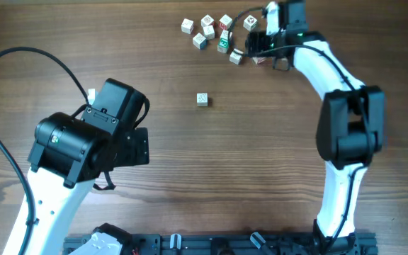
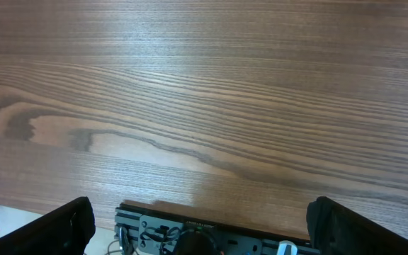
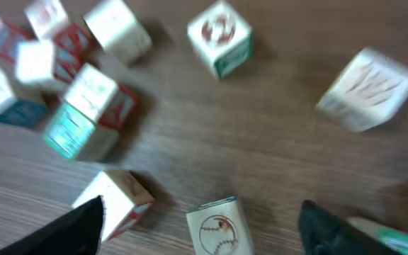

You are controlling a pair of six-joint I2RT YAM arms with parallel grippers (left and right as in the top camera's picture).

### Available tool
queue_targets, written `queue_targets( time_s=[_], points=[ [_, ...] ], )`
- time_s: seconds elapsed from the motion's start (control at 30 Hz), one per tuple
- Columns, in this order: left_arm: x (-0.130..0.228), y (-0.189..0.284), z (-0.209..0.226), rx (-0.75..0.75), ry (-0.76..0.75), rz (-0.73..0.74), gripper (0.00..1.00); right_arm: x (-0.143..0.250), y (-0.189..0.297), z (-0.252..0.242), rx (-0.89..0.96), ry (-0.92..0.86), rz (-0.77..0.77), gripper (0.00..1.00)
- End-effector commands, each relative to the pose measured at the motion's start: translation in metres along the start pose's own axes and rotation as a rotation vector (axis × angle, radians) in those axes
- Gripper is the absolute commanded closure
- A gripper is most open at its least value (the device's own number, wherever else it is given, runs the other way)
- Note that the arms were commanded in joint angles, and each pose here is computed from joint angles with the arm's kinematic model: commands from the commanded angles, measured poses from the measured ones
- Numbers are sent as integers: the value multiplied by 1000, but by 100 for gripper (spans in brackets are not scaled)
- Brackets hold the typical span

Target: Form a horizontal line

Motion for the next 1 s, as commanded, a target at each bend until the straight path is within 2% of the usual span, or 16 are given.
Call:
queue_targets(
  time_s=[0.0,0.17,0.3,0.5,0.73,0.83,0.97],
  points=[
    [1,1,2,-6,7,-9,0,7,-19,4,21,69,33,22],
    [1,1,2,-6,7,-9,0,17,-26,-4,105,60,79,49],
    [1,1,2,-6,7,-9,0,21,-26,-5,119,48,112,63],
    [1,1,2,-6,7,-9,0,17,-6,-2,124,-29,128,73],
    [1,1,2,-6,7,-9,0,-17,88,15,121,-30,48,79],
    [1,1,2,-6,7,-9,0,-14,116,20,120,-76,78,81],
    [1,1,2,-6,7,-9,0,-3,123,23,117,-84,158,81]
  ],
)
Point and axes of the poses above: each gripper's point midway between its finger pads, its own y axis back along the fingers, its own z axis along the line the jaws close on, x = y × z, the point moved 10 cm from there along y, back along the fingers, and after that the axes turned 2 degrees about y, right-handed, at the moved point
